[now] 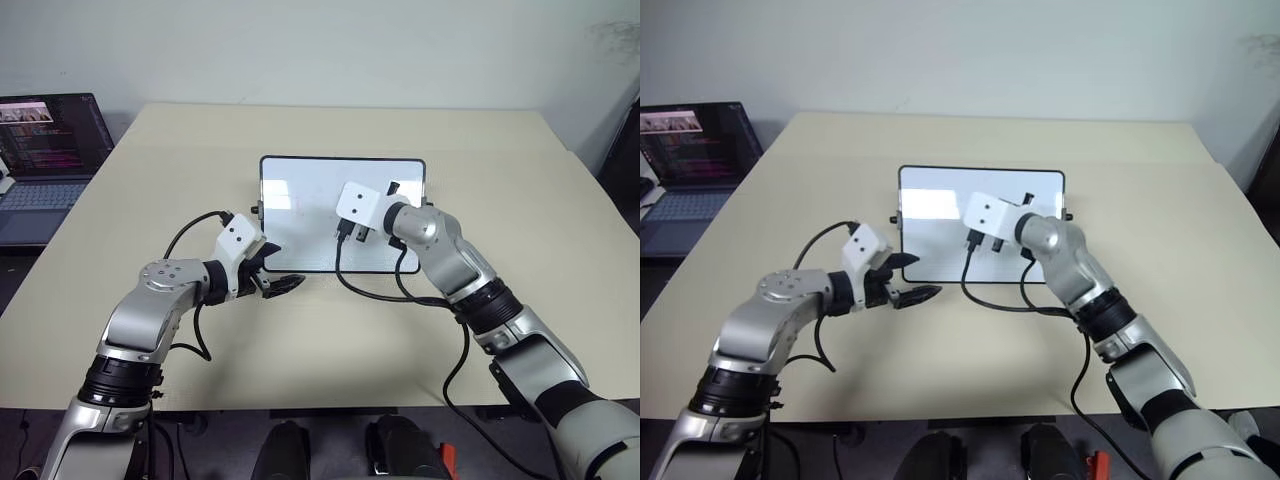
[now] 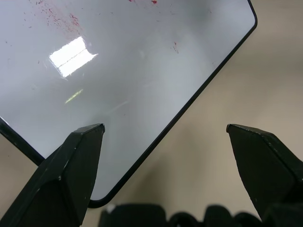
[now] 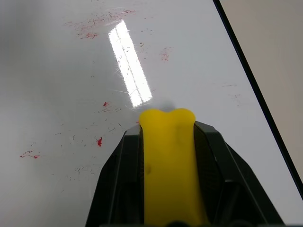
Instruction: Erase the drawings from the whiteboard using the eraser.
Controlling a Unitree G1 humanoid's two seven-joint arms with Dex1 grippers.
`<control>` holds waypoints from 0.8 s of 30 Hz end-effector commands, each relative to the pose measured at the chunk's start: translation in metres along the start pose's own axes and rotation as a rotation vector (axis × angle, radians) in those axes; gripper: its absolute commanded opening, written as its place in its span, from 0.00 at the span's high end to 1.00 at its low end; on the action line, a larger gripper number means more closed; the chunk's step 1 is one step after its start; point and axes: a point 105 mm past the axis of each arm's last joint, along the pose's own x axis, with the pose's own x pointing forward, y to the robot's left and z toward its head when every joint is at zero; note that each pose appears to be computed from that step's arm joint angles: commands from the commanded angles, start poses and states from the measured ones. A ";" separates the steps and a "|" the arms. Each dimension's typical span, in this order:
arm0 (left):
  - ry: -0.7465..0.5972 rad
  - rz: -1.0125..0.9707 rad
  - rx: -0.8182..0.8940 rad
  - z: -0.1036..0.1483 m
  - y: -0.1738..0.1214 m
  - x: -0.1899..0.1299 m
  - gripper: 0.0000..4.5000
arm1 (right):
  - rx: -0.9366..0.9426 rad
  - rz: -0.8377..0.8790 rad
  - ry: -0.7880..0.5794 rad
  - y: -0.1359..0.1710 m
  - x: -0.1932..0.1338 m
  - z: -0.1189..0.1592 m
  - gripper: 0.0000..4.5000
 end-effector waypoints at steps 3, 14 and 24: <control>-0.039 -0.007 0.039 0.015 -0.002 -0.002 0.00 | 0.000 0.159 0.082 0.029 -0.005 -0.022 0.75; -0.039 -0.010 0.043 0.015 -0.002 -0.002 0.00 | 0.005 -0.046 -0.003 -0.009 0.001 0.000 0.75; -0.038 -0.008 0.043 0.015 -0.001 -0.003 0.00 | 0.100 0.214 0.012 0.042 0.003 -0.001 0.75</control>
